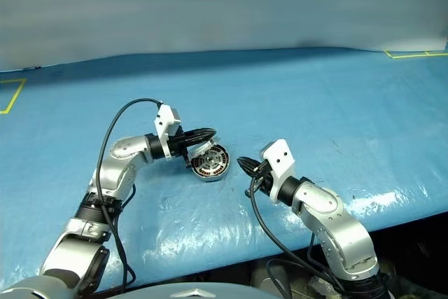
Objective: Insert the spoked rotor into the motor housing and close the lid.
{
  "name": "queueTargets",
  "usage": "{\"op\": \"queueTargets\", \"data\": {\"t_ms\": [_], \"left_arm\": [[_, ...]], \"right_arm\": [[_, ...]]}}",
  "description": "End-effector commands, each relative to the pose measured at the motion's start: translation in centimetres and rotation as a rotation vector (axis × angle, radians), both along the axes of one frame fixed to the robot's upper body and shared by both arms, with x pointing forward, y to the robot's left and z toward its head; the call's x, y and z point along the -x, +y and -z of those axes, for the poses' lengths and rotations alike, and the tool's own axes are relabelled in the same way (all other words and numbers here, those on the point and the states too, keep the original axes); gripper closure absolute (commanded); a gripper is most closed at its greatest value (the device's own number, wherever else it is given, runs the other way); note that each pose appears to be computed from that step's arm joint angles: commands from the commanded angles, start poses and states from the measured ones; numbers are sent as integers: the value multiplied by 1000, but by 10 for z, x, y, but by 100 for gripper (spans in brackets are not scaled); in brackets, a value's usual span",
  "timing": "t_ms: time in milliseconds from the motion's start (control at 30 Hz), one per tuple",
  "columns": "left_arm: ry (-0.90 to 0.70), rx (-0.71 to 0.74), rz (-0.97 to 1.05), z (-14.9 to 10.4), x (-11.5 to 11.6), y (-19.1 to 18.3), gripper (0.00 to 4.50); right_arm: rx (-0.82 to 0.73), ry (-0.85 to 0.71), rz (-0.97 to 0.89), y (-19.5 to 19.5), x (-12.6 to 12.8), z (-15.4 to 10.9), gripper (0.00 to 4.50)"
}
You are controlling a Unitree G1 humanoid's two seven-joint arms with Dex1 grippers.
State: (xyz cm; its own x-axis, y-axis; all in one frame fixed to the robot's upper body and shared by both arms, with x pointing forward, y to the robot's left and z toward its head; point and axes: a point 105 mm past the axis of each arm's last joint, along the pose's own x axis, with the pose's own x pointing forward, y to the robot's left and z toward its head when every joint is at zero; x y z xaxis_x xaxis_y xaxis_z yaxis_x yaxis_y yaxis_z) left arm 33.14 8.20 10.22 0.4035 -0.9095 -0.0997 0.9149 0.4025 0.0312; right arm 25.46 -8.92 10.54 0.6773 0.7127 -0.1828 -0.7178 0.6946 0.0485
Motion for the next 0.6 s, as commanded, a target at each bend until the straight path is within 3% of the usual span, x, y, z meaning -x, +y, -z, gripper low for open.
{"op": "queueTargets", "data": {"t_ms": [33, 167, 333, 600], "left_arm": [[-49, -63, 109, -1, 17, -10, 448], [-61, -249, 217, 29, 37, -12, 448], [-55, -300, 233, 42, 39, -10, 448], [-110, -157, 173, 12, 31, -13, 448]], "right_arm": [[-61, -55, -12, -3, 4, -22, 450], [-41, -60, 18, -14, 3, -24, 450], [-29, -56, 32, -15, 1, -22, 450], [-37, -57, 18, -9, 1, -22, 450]]}}
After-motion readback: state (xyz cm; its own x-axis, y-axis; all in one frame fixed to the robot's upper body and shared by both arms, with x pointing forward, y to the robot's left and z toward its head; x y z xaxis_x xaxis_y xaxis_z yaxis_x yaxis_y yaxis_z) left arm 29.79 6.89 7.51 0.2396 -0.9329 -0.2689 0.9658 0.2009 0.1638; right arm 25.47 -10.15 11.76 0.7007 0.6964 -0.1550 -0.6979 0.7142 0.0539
